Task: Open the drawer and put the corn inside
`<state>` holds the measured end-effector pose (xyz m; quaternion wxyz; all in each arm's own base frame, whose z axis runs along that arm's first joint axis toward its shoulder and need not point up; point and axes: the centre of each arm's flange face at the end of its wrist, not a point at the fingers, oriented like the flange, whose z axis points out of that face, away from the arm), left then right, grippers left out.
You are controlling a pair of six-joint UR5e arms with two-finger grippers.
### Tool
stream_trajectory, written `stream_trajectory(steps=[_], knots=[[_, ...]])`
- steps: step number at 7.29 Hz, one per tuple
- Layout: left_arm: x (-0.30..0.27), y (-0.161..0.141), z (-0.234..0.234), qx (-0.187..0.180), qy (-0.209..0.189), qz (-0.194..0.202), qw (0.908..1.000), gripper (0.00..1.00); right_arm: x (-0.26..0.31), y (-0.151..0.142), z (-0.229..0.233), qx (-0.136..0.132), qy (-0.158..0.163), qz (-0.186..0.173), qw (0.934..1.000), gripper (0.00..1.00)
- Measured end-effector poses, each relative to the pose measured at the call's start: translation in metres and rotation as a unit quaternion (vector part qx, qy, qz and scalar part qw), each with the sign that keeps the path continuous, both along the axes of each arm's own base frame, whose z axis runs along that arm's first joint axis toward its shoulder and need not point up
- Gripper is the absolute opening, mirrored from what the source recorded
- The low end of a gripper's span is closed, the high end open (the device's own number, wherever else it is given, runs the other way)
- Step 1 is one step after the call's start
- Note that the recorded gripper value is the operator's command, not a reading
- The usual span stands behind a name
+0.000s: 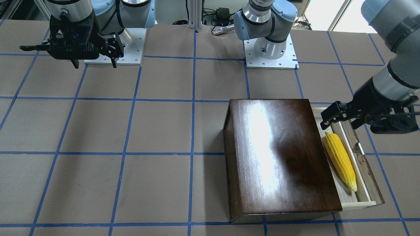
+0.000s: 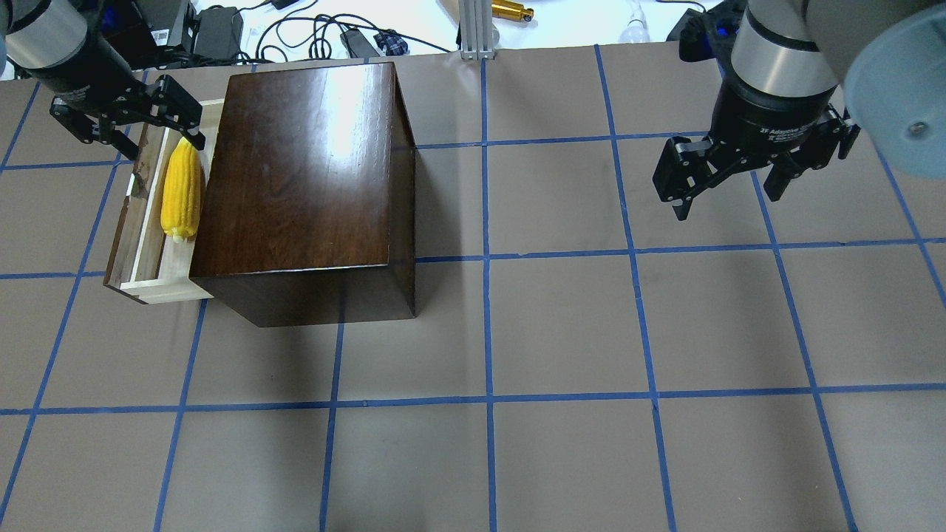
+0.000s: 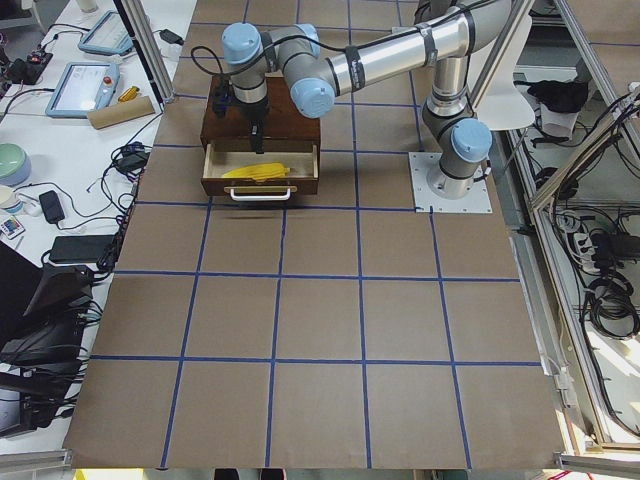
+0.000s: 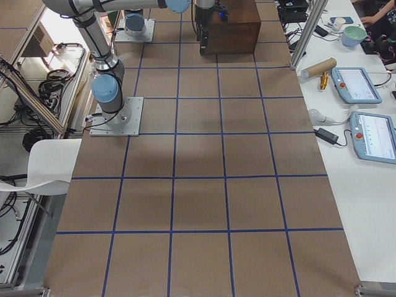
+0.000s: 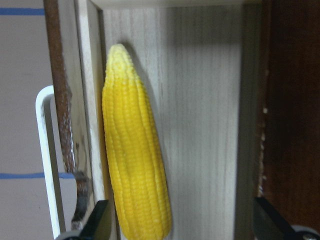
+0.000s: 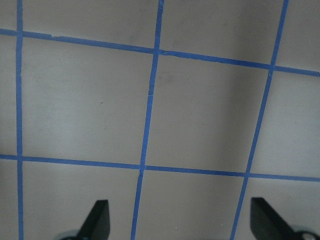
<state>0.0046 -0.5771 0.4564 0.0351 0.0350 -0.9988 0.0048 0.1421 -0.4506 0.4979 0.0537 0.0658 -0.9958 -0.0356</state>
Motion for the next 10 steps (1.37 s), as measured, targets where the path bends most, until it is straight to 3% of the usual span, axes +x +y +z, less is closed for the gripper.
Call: stream_trajectory(steps=[2,4,7,10], knots=[[-0.068,0.027,0.025,0.003,-0.002,0.014,0.9999,1.00,0.000,0.000,0.000,0.000,0.000,0.000,1.0000,1.00],[-0.117,0.051,0.042,-0.005,-0.003,0.003,1.0000,1.00,0.000,0.000,0.000,0.000,0.000,0.000,1.0000,1.00],[-0.138,0.080,0.044,-0.006,-0.003,-0.012,0.9999,1.00,0.000,0.000,0.000,0.000,0.000,0.000,1.0000,1.00],[-0.139,0.085,0.044,-0.007,-0.003,-0.013,0.9999,1.00,0.000,0.000,0.000,0.000,0.001,0.000,1.0000,1.00]])
